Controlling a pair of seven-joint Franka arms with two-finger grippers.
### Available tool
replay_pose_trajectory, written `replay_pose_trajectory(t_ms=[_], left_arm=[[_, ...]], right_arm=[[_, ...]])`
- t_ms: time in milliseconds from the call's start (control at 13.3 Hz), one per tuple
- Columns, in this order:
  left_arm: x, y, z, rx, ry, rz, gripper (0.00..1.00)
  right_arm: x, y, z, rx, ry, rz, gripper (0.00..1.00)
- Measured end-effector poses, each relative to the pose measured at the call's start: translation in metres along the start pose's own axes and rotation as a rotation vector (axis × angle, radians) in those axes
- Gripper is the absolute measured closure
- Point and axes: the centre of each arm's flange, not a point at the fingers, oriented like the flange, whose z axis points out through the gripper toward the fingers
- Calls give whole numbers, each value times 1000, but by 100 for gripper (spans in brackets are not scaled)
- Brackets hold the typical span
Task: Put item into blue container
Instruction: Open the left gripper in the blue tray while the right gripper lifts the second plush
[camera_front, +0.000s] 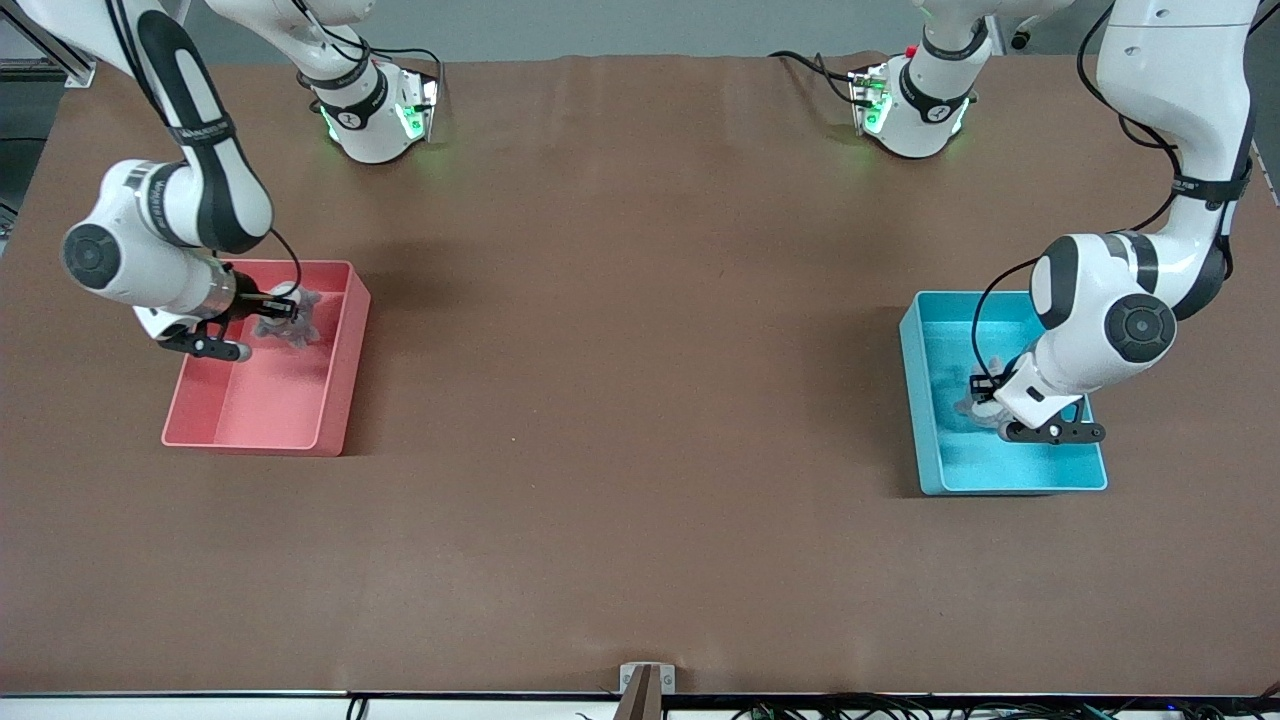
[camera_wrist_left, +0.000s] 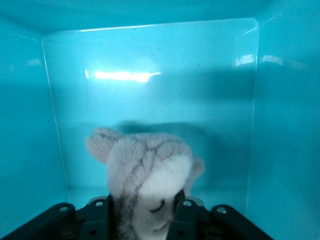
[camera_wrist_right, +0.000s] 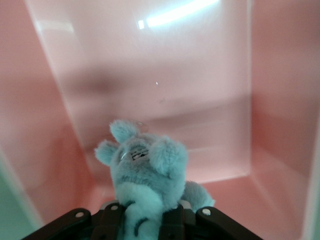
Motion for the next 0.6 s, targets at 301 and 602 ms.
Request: replay_pose_trajectory(t_ms=[301,602], left_arm=[[5,-6,-9,1,19,-9,31],[7,-6,-23,1,37,-9,0]], right_arm=[[11,-44,-108,51,-10,49,75],[-9,-164,-115,74,15,188,75]])
